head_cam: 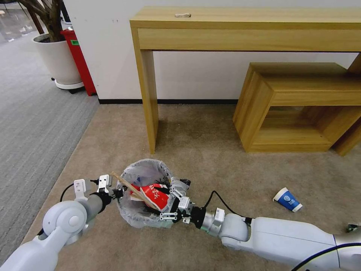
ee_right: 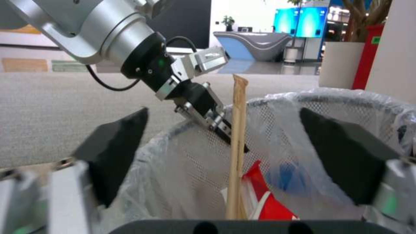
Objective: Pick up the trash bin and place the garbage on the floor into it.
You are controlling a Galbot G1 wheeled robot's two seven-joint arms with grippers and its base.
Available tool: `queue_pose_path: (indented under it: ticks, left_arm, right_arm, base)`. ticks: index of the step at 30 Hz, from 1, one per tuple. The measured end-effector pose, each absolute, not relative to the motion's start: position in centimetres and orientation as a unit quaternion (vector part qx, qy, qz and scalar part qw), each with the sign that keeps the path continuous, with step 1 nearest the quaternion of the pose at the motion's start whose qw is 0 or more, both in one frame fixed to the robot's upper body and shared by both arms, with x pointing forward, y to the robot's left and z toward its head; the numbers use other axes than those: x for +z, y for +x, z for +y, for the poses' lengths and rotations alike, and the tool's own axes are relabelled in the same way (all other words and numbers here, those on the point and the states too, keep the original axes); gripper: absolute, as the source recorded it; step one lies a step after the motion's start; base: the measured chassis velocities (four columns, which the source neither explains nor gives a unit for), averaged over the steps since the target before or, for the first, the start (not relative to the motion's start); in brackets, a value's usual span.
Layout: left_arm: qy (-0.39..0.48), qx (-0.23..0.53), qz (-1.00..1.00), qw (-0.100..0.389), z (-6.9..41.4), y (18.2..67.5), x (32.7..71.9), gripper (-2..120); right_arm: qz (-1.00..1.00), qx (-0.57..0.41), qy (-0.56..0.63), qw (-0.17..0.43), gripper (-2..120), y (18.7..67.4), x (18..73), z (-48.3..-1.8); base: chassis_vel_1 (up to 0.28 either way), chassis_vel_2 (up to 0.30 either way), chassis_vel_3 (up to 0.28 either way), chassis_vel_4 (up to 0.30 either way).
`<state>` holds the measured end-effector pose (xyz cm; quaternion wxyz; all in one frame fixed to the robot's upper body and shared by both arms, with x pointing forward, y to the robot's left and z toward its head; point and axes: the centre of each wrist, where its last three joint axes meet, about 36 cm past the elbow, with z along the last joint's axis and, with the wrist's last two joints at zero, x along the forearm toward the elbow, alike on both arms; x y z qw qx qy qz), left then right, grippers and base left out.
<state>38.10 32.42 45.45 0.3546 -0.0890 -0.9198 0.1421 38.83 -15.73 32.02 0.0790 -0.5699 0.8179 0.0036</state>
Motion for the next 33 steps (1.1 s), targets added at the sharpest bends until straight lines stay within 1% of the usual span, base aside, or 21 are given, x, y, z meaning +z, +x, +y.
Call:
queue_pose_path:
  ticks: [1,5,15,22,33]
  left_arm:
    - [-0.089,0.142,-0.920,0.354,32.4,38.1,45.5,0]
    - [-0.090,0.144,-0.920,0.354,32.3,38.0,45.4,0]
    - [-0.078,0.137,-0.918,0.363,33.1,37.9,44.8,0]
    - [-0.073,0.130,-0.919,0.365,33.7,37.8,44.9,0]
    - [-0.071,0.126,-0.919,0.367,33.8,37.3,45.0,0]
  right_arm:
    - [0.818,0.004,-0.570,0.080,97,38.8,32.1,-15.8]
    - [0.818,0.003,-0.569,0.082,100,38.9,32.2,-15.8]
    - [0.841,0.002,-0.532,0.094,100,39.7,33.0,-17.5]
    - [0.878,-0.008,-0.463,0.122,100,42.2,34.9,-20.2]
    - [0.904,-0.004,-0.400,0.155,100,43.8,37.1,-22.1]
  base:
    - [0.000,0.000,0.000,0.000]
    - [0.000,0.000,0.000,0.000]
    - [0.000,0.000,0.000,0.000]
    - [0.000,0.000,0.000,0.000]
    - [0.000,0.000,0.000,0.000]
